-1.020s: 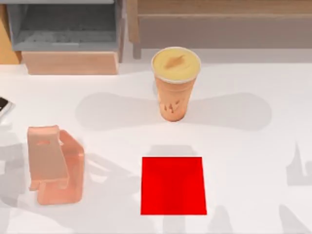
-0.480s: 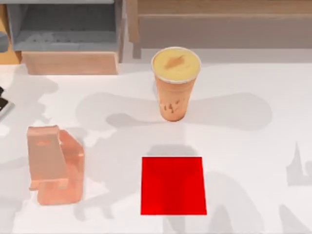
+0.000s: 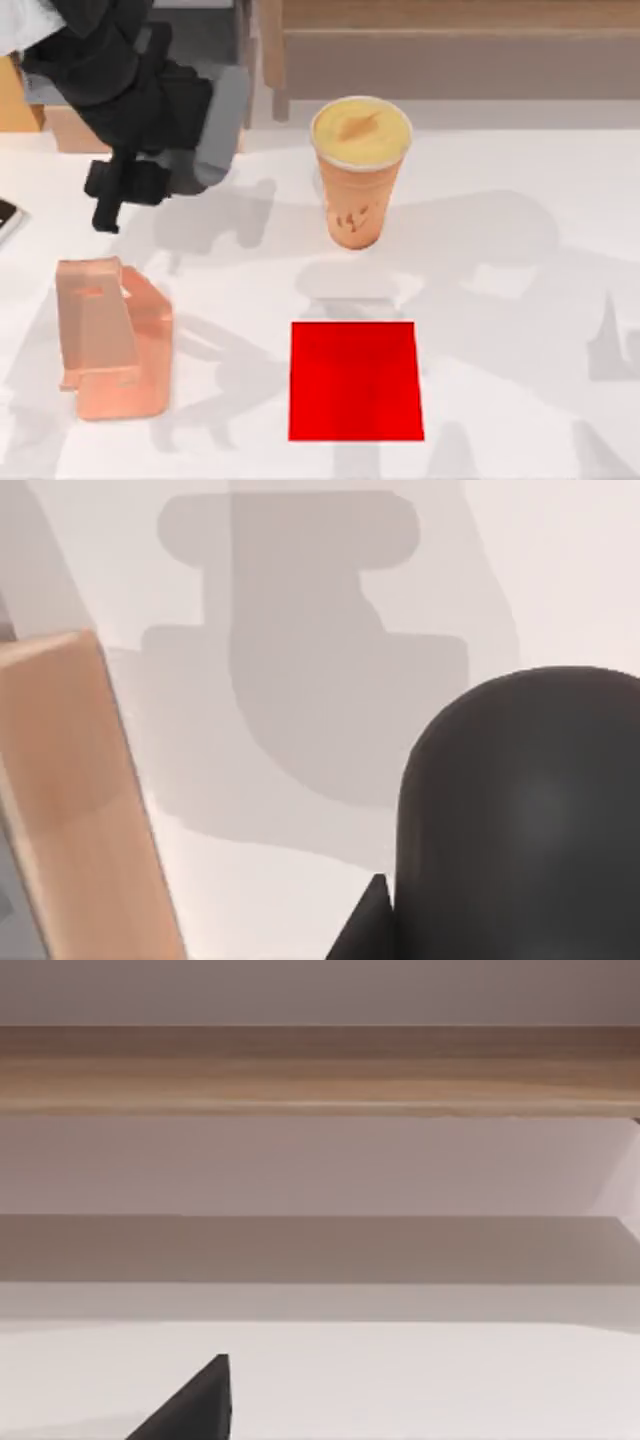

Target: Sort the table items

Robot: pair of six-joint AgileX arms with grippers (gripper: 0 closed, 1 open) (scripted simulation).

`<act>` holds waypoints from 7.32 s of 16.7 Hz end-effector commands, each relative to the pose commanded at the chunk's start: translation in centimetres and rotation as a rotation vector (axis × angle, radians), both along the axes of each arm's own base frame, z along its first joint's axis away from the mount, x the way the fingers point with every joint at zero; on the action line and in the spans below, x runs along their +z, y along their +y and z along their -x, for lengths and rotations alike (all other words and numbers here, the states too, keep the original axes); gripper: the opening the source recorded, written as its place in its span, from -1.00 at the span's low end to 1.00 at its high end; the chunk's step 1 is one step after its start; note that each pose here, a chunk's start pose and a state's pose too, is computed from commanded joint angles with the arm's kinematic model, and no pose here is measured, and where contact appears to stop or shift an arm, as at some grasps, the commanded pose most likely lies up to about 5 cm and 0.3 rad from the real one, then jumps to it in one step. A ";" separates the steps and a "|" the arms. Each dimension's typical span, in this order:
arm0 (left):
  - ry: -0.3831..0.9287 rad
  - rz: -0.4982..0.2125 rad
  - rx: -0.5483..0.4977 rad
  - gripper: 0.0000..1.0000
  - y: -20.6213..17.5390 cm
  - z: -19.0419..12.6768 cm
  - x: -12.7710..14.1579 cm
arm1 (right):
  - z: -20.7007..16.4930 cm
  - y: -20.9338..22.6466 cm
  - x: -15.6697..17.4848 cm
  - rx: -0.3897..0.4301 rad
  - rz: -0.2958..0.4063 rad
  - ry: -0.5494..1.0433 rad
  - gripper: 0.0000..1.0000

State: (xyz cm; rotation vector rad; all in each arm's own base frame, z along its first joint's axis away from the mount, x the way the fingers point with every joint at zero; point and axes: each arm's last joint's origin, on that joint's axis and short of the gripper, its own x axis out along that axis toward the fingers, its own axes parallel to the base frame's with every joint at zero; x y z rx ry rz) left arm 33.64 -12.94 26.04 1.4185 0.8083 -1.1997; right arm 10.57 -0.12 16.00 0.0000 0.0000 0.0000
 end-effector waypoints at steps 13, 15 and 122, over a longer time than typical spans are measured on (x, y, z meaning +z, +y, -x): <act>0.141 -0.290 -1.340 -1.00 -17.0 7.5 -11.4 | 0.0 0.0 0.0 0.000 0.000 0.000 1.00; 0.143 -0.294 -1.357 -1.00 -17.2 7.6 -11.6 | 0.0 0.0 0.0 0.000 0.000 0.000 1.00; 0.297 0.102 1.311 -1.00 23.8 -7.4 -12.5 | 0.0 0.0 0.0 0.000 0.000 0.000 1.00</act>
